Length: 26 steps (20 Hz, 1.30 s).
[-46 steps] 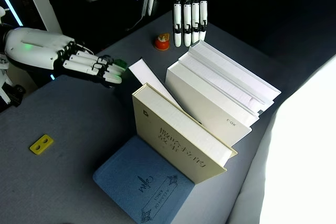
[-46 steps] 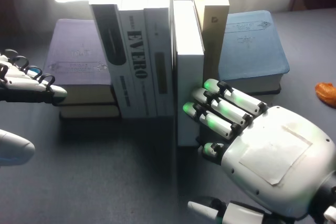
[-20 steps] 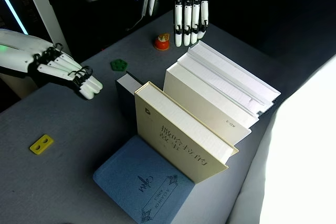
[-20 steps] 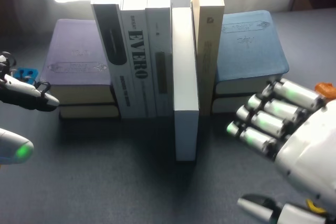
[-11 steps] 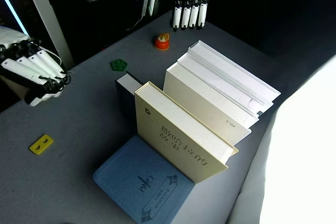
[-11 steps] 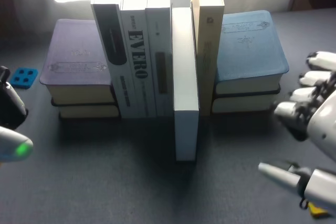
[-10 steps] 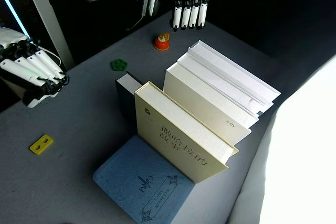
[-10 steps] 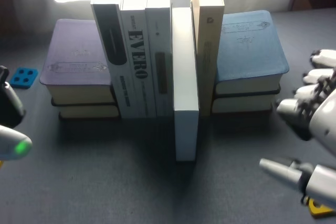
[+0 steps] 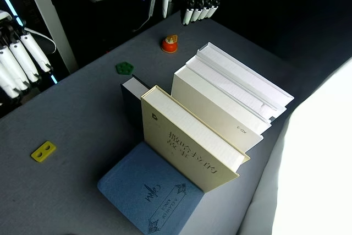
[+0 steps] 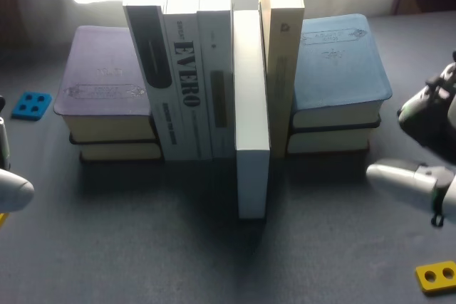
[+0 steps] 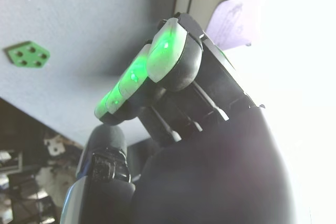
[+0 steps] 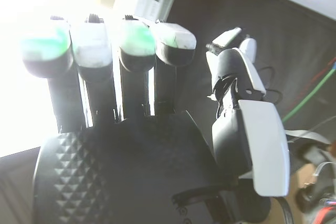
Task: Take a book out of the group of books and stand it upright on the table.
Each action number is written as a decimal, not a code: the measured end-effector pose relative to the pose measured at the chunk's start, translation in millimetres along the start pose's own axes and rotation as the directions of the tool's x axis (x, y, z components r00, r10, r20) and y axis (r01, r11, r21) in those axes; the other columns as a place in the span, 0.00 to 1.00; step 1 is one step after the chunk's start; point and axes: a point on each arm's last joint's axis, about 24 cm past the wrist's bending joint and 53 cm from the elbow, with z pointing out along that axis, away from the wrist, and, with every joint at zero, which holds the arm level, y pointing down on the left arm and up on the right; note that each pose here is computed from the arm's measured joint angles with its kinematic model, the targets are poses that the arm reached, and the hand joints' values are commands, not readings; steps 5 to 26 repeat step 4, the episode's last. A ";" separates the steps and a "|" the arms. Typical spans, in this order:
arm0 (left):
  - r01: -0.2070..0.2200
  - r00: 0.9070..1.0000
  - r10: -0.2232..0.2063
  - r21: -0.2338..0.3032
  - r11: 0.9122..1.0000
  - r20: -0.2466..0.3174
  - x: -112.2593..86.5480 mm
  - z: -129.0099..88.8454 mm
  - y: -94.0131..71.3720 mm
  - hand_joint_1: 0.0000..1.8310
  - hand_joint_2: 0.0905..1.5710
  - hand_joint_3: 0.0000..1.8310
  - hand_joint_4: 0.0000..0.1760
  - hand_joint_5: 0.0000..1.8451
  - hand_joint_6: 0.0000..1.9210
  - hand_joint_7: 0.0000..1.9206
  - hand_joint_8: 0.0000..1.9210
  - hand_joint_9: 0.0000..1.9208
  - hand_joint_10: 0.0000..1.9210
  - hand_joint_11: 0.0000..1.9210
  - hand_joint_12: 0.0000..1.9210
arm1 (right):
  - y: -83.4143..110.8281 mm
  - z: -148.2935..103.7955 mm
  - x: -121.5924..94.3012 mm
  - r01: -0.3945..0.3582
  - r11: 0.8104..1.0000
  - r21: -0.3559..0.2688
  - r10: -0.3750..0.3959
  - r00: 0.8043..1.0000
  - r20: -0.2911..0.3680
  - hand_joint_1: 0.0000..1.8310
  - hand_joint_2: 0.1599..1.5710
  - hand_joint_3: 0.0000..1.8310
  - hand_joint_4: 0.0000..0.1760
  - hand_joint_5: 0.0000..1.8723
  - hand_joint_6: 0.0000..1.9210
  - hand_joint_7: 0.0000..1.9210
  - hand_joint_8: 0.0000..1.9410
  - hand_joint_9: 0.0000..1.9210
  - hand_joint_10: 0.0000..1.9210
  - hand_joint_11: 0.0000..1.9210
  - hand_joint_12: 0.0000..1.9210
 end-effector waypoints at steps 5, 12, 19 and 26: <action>-0.001 1.000 0.001 -0.002 1.000 -0.004 1.0 0.1 0.7 0.01 0.88 0.00 0.00 0.63 1.00 0.68 1.00 0.69 1.00 0.68 1.00 | -14.5 6.3 6.7 -0.044 0.999 0.027 0.045 0.997 -0.069 0.00 0.81 0.00 0.00 0.58 0.99 0.66 0.94 0.66 1.00 0.61 1.00; -0.001 1.000 0.001 -0.002 1.000 -0.004 1.0 0.1 0.7 0.01 0.88 0.00 0.00 0.63 1.00 0.68 1.00 0.69 1.00 0.68 1.00 | -14.5 6.3 6.7 -0.044 0.999 0.027 0.045 0.997 -0.069 0.00 0.81 0.00 0.00 0.58 0.99 0.66 0.94 0.66 1.00 0.61 1.00; -0.001 1.000 0.001 -0.002 1.000 -0.004 1.0 0.1 0.7 0.01 0.88 0.00 0.00 0.63 1.00 0.68 1.00 0.69 1.00 0.68 1.00 | -14.5 6.3 6.7 -0.044 0.999 0.027 0.045 0.997 -0.069 0.00 0.81 0.00 0.00 0.58 0.99 0.66 0.94 0.66 1.00 0.61 1.00; -0.001 1.000 0.001 -0.002 1.000 -0.004 1.0 0.1 0.7 0.01 0.88 0.00 0.00 0.63 1.00 0.68 1.00 0.69 1.00 0.68 1.00 | -14.5 6.3 6.7 -0.044 0.999 0.027 0.045 0.997 -0.069 0.00 0.81 0.00 0.00 0.58 0.99 0.66 0.94 0.66 1.00 0.61 1.00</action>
